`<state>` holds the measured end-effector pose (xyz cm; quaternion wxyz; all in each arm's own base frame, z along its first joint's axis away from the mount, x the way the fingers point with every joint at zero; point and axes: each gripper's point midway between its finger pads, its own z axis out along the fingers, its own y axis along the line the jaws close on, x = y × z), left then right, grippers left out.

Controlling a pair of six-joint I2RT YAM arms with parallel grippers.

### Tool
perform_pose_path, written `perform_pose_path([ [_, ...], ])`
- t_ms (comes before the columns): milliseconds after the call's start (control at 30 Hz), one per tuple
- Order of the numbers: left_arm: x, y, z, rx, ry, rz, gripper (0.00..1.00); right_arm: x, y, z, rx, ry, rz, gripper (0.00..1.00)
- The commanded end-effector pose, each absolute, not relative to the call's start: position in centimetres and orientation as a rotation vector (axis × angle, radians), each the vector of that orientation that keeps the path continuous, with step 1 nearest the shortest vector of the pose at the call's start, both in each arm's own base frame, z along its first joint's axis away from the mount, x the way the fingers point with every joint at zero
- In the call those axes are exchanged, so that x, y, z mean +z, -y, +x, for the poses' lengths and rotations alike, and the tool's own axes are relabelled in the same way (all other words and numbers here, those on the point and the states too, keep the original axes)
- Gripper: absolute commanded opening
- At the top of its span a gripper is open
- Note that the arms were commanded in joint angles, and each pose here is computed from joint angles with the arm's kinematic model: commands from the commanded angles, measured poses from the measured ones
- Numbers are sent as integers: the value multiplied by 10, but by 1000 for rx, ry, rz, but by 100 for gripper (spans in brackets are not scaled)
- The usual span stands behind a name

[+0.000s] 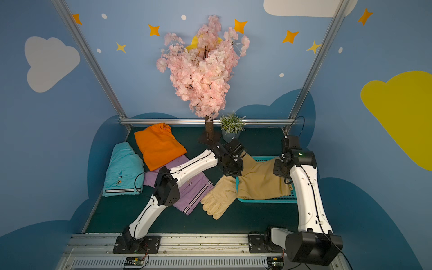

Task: Put the folded long pants in the basket
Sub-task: Place the long pant in the basket.

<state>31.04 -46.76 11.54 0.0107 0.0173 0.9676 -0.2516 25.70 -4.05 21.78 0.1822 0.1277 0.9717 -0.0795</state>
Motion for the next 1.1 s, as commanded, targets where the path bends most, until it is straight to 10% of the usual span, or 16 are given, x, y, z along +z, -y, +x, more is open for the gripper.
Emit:
perform_pose_path([
  [0,101,412,310,-559,-3094,6,3,210,30,269,-141,-2732,333,0],
  [433,124,319,301,-644,-3041,-152,3,189,-2,280,88,-2832,218,0],
  [1067,188,471,299,-1050,-2937,137,3,251,76,272,-401,-2645,453,0],
])
